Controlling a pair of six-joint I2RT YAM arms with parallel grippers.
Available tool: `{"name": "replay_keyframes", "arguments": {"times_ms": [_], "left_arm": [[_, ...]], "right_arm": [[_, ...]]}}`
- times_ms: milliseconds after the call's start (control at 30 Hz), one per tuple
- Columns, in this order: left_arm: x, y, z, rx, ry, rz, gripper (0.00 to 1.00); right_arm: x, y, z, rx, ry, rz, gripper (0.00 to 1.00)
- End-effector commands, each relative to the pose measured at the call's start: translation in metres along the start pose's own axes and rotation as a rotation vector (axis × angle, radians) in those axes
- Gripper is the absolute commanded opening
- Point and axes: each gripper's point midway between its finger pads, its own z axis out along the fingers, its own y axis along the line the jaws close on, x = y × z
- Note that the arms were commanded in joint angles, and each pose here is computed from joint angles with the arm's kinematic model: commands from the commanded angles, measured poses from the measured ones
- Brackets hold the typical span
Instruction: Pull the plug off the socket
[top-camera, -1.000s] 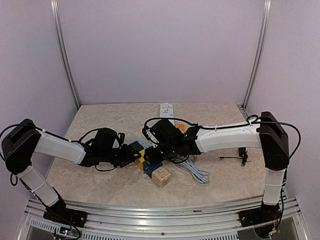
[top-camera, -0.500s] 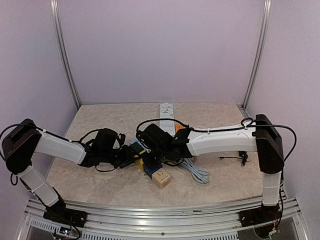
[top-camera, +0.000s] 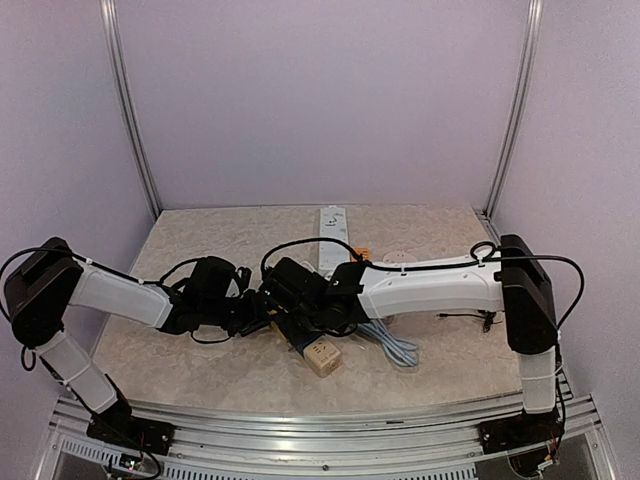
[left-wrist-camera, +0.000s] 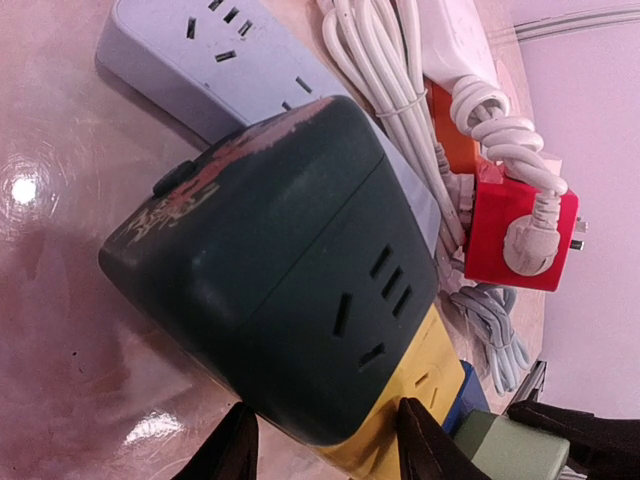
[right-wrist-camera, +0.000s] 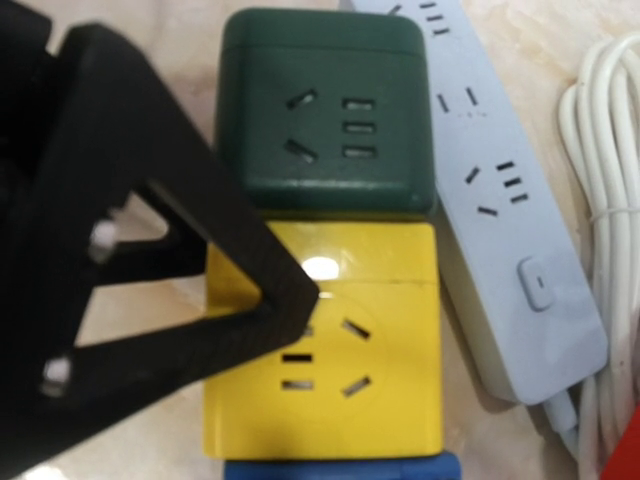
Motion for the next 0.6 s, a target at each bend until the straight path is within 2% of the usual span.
{"name": "replay_keyframes", "arguments": {"times_ms": [0, 567], "left_arm": [[0.028, 0.036, 0.007, -0.130, 0.095, -0.005, 0.45], [0.026, 0.035, 0.005, -0.136, 0.087, 0.004, 0.46]], "right_arm": [[-0.012, 0.009, -0.005, -0.022, -0.039, -0.017, 0.00], [-0.016, -0.005, -0.010, -0.351, -0.084, 0.252, 0.00]]}}
